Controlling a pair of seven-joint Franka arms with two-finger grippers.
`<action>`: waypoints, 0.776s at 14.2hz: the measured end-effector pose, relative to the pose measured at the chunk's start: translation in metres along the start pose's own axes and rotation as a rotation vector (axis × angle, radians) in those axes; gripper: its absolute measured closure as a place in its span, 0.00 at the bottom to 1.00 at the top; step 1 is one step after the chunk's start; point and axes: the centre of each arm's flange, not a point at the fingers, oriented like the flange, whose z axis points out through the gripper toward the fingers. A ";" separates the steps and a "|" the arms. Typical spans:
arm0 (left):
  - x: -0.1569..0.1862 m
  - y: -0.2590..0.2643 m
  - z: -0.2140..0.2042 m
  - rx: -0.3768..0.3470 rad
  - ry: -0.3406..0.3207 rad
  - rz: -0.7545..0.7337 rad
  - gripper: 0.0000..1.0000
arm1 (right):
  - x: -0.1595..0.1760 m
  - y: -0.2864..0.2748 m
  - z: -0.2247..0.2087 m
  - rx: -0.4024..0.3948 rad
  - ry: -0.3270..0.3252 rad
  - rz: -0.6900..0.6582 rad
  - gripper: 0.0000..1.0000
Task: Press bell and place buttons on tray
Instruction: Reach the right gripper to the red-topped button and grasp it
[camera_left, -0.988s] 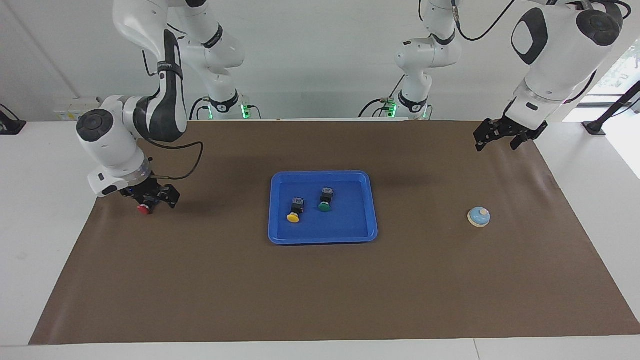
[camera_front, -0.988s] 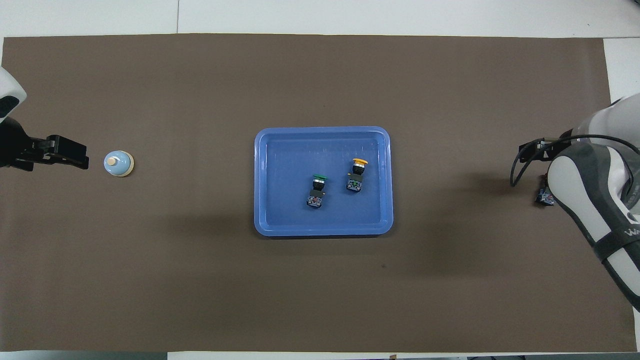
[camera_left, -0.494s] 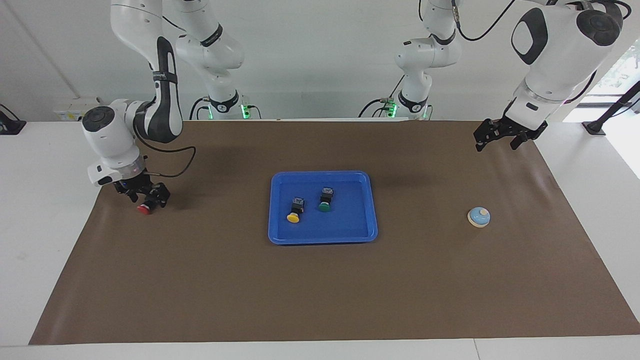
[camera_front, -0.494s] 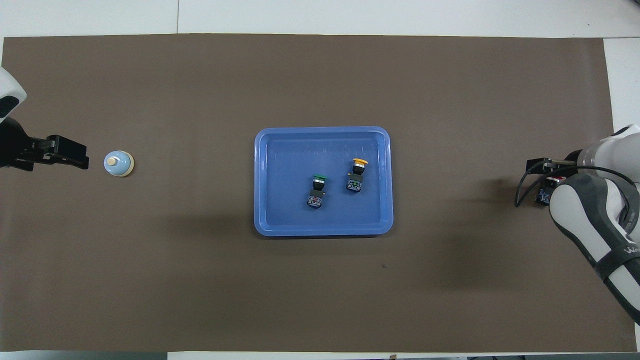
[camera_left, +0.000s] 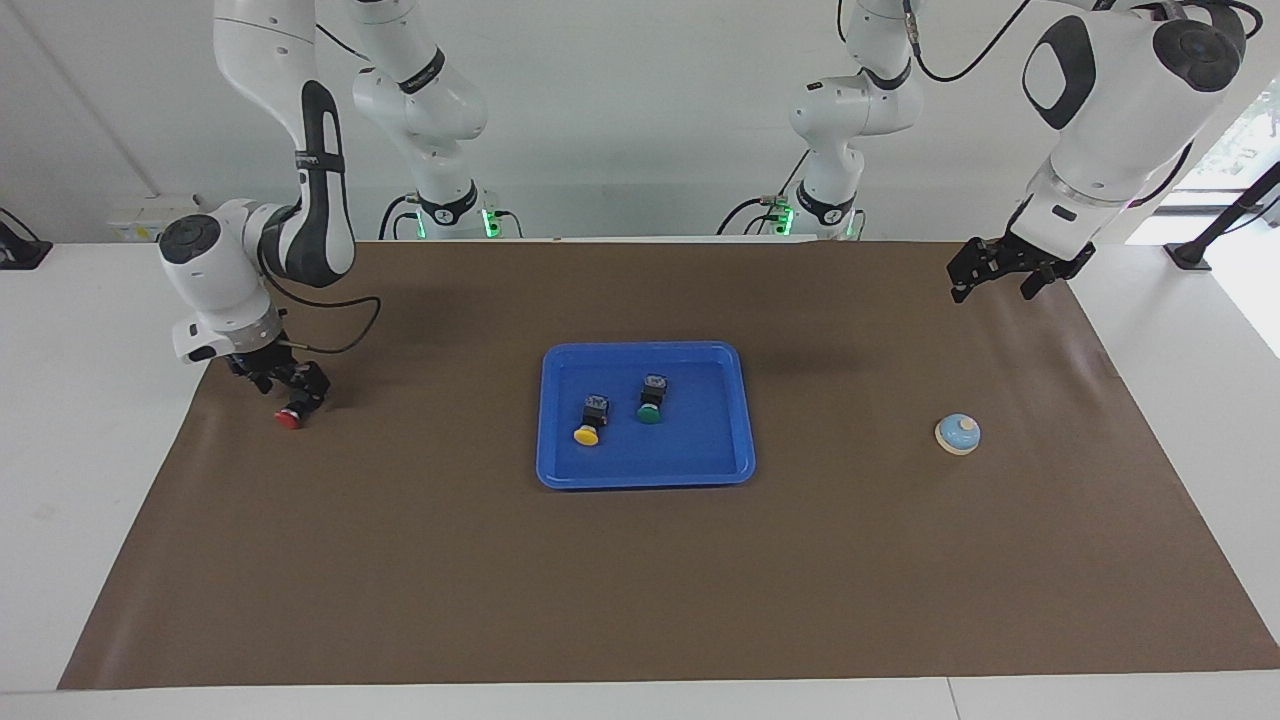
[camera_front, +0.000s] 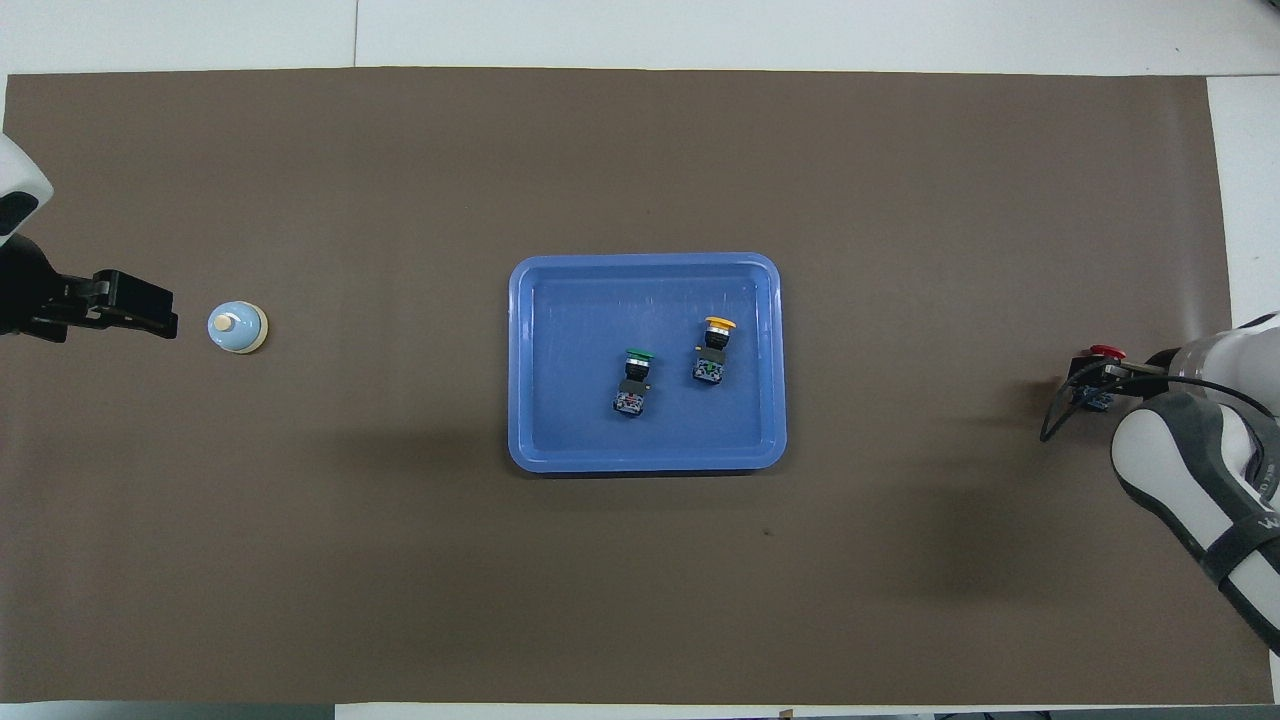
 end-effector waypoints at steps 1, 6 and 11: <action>0.000 0.000 0.000 0.000 0.000 0.000 0.00 | -0.002 -0.001 0.002 0.000 -0.005 0.003 0.07; 0.000 0.000 0.000 0.000 0.000 0.000 0.00 | -0.004 -0.003 0.003 0.001 -0.008 -0.001 0.59; 0.000 0.000 0.000 0.000 0.000 0.000 0.00 | 0.014 -0.072 -0.051 -0.012 -0.087 -0.037 0.59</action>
